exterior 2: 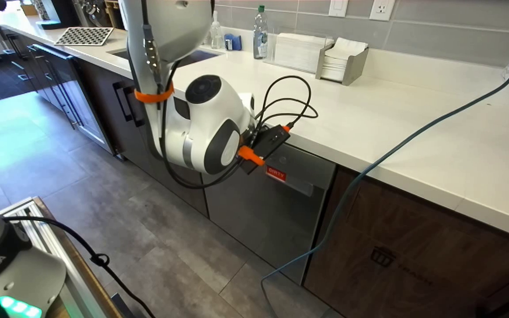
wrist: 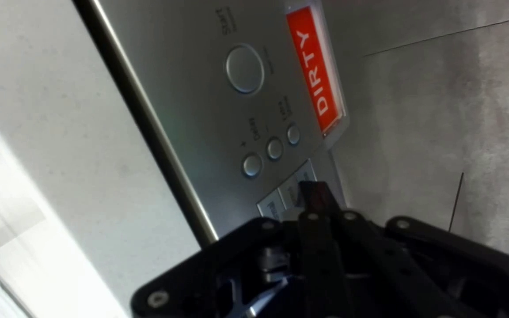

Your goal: Press the button on the oven

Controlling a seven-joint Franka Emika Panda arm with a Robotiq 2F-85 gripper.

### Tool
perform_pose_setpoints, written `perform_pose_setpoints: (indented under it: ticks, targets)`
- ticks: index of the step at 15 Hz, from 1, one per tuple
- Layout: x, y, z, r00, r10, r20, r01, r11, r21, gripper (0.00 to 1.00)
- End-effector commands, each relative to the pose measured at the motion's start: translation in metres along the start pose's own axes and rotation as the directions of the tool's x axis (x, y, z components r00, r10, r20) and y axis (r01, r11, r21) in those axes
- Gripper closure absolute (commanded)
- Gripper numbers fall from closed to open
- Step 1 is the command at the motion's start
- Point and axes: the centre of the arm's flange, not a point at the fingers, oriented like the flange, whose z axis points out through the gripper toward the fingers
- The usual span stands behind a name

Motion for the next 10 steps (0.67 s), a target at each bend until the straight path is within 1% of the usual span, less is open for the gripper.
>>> perform_pose_setpoints:
  ticks: [1,6,10]
  targets:
    - [0.0002,0.0031,0.0081,1.0,0.009,-0.019,-0.01,0.999,-0.035,1.0]
    - [-0.0001,0.0007,0.0108,1.0,0.019,-0.021,-0.02,0.999,-0.031,1.0]
    - [-0.0001,0.0018,0.0105,0.999,0.038,-0.035,-0.04,0.998,-0.054,1.0]
